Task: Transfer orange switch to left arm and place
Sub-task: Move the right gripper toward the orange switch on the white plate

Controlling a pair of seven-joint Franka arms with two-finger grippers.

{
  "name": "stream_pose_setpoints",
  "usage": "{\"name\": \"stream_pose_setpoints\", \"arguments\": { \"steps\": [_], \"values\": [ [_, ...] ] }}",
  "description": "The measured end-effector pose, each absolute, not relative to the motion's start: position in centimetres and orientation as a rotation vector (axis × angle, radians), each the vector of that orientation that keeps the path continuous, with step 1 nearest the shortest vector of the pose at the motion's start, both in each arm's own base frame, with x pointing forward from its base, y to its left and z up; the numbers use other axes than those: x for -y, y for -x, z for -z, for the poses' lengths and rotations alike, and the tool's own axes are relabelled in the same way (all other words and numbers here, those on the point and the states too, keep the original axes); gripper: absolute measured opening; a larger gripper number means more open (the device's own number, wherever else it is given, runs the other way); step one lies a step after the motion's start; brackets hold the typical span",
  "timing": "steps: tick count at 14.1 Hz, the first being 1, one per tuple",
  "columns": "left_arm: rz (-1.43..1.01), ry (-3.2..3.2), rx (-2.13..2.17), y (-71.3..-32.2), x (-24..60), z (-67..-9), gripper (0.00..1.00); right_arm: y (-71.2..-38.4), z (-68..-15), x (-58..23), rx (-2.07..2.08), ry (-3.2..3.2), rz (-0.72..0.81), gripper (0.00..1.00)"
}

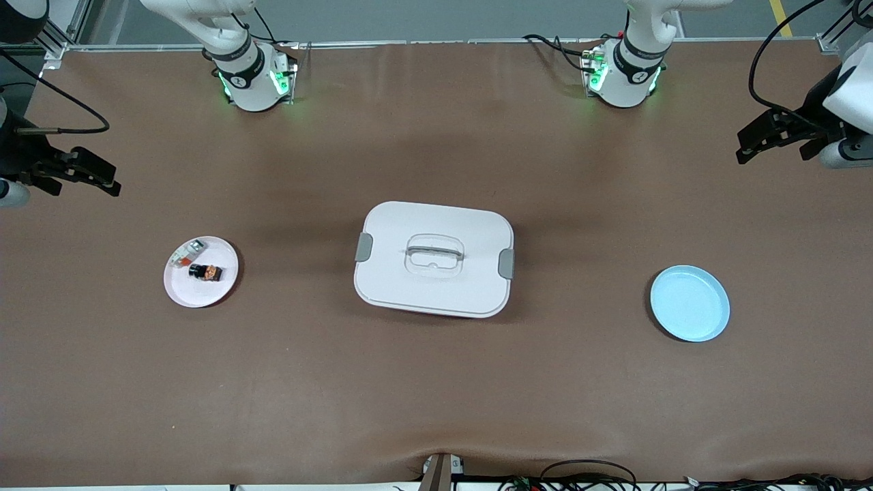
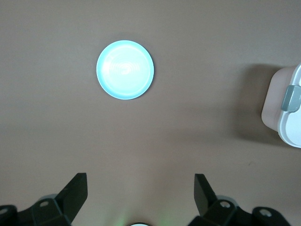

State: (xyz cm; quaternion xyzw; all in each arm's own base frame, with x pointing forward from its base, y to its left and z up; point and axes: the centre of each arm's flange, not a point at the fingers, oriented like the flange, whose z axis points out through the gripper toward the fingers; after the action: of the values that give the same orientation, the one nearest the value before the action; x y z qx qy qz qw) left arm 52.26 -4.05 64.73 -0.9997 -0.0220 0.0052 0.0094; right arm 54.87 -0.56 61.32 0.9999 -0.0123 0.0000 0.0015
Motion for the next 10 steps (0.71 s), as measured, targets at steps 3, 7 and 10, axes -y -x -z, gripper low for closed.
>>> {"name": "stream_pose_setpoints", "arguments": {
  "steps": [3,7,10],
  "values": [
    [-0.016,3.122,0.061,-52.3,4.1,-64.7,1.0,-54.9,-61.2,0.2,0.025,-3.132,0.003,1.0],
    [-0.01,3.123,0.055,-52.5,4.1,-64.9,1.0,-54.8,-61.0,0.3,0.024,-3.123,0.012,1.0],
    [-0.003,3.124,0.052,-53.1,4.3,-64.4,1.0,-55.2,-58.4,0.3,0.023,-3.12,0.043,1.0]
  ]
}}
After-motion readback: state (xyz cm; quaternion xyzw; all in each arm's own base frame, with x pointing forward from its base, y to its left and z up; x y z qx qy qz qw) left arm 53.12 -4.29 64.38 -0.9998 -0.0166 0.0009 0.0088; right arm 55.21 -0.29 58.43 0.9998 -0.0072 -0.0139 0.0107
